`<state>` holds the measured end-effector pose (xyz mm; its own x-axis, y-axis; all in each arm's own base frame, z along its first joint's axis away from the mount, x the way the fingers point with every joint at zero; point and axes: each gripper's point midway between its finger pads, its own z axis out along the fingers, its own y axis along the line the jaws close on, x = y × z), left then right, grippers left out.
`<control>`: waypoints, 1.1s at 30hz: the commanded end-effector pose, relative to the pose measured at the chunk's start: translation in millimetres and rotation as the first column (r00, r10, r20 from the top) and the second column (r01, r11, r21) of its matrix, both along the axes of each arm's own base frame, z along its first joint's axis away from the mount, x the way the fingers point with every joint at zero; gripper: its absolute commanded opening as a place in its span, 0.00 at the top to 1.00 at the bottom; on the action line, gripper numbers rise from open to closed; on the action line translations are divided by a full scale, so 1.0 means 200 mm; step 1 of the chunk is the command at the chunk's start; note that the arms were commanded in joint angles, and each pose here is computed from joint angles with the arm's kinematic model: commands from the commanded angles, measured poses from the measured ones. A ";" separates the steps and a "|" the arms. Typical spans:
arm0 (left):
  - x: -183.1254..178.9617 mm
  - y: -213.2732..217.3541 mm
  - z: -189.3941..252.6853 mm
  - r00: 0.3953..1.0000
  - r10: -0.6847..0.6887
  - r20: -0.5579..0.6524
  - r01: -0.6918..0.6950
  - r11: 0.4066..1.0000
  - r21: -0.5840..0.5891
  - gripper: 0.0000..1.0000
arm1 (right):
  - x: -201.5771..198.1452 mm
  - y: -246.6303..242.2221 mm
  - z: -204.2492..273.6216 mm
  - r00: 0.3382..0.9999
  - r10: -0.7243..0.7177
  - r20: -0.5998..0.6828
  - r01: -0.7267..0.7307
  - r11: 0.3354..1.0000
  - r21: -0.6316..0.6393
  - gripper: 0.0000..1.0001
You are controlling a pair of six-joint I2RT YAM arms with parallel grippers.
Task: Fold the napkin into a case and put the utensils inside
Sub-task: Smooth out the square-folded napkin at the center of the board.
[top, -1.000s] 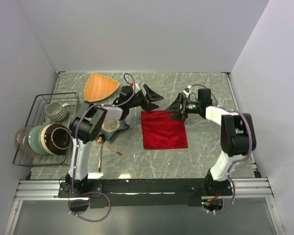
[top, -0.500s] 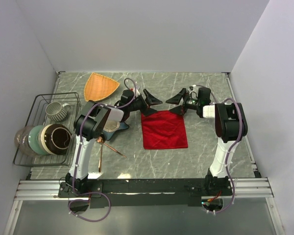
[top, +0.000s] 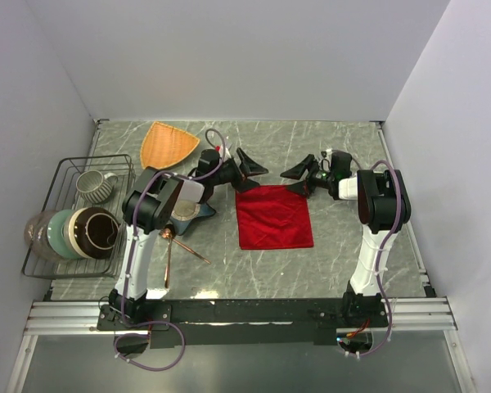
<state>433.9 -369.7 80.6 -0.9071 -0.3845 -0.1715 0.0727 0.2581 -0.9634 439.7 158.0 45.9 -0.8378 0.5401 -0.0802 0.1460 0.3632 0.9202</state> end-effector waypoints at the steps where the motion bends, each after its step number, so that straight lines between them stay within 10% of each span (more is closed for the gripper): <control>1: -0.09 -0.17 0.34 0.962 -0.138 0.235 0.168 0.980 -0.108 0.01 | 0.02 -0.04 -0.06 1.000 -0.023 0.006 0.023 0.997 -0.067 0.25; 33: -0.04 -0.08 0.05 0.991 -0.133 0.016 0.134 0.978 -0.163 0.01 | 0.04 -0.10 -0.25 0.991 -0.062 -0.119 0.028 0.962 -0.272 0.21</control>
<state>425.0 -399.1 81.0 -0.9555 -0.2764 -0.1030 0.0780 0.1003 -0.9919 449.9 155.7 44.2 -0.8499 0.5170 -0.1019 0.1732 0.4567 0.8726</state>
